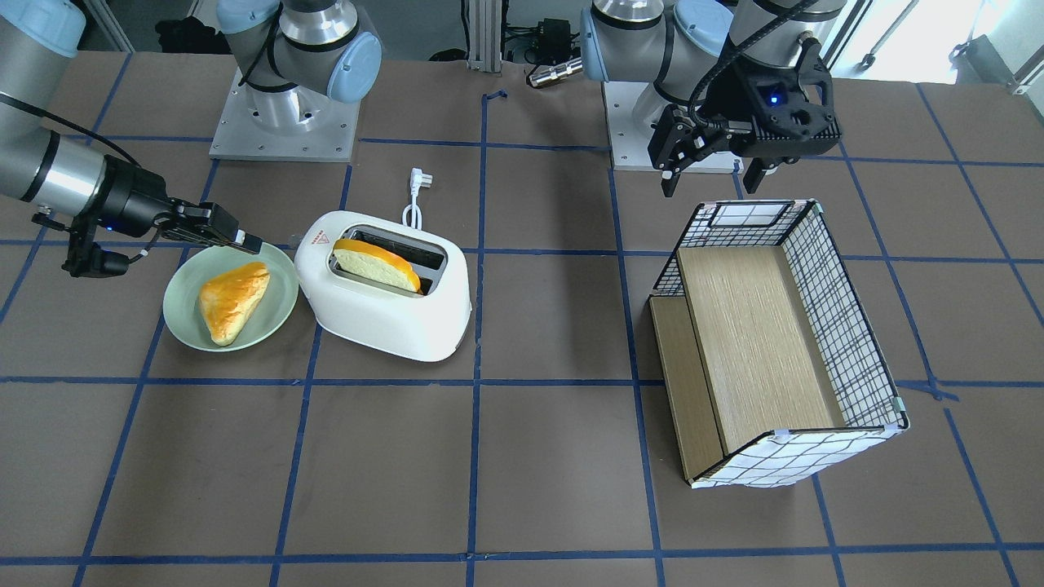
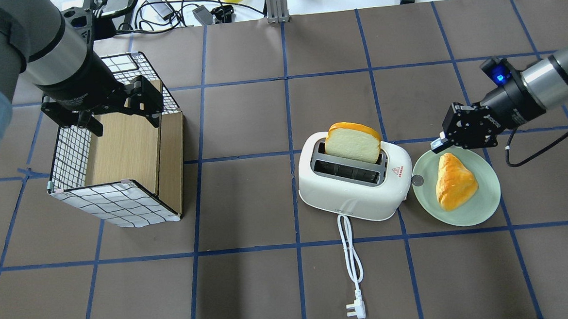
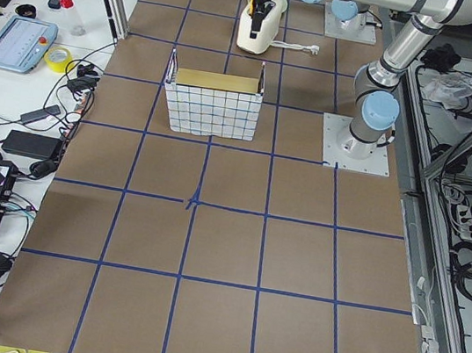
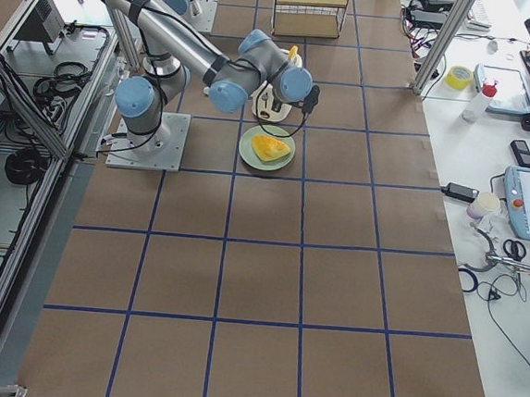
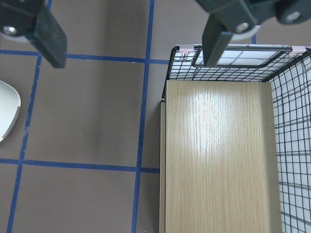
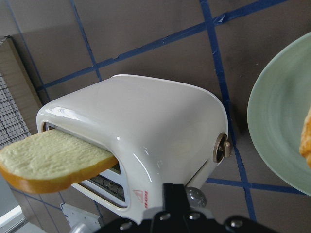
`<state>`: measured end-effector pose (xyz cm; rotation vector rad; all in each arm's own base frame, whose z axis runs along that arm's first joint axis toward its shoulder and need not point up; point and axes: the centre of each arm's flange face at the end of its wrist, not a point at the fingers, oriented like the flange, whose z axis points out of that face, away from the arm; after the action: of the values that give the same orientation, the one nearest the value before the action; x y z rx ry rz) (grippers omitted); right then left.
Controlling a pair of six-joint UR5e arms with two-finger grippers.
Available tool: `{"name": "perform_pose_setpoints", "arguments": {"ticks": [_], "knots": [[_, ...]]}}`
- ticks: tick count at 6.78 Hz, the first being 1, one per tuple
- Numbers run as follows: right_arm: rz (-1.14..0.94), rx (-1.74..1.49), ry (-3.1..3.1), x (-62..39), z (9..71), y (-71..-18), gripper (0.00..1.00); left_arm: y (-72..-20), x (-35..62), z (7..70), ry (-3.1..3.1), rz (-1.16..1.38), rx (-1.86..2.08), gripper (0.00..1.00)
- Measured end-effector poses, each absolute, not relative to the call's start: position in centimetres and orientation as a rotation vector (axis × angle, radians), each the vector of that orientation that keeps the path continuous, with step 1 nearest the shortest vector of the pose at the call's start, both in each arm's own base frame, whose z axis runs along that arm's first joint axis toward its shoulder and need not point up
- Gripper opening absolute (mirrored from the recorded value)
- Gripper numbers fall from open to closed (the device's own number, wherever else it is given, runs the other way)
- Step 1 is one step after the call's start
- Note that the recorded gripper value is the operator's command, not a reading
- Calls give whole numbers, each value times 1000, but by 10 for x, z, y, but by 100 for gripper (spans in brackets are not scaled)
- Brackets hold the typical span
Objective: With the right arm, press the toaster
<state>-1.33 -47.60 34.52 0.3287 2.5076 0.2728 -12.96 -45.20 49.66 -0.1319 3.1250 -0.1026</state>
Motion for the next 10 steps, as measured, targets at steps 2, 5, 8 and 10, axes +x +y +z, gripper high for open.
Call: {"name": "perform_pose_setpoints", "arguments": {"ticks": [2, 5, 8, 10], "knots": [[281, 365, 2770, 38, 431, -498, 2, -452, -130, 497, 3125, -103, -132, 100], [213, 385, 3046, 123, 491, -491, 4, -452, -130, 497, 3125, -102, -132, 100], [38, 334, 3148, 150, 511, -492, 100, -452, -130, 497, 3125, -102, -132, 100], [-187, 322, 3130, 152, 522, -509, 100, -452, -130, 497, 3125, -102, -132, 100]]}}
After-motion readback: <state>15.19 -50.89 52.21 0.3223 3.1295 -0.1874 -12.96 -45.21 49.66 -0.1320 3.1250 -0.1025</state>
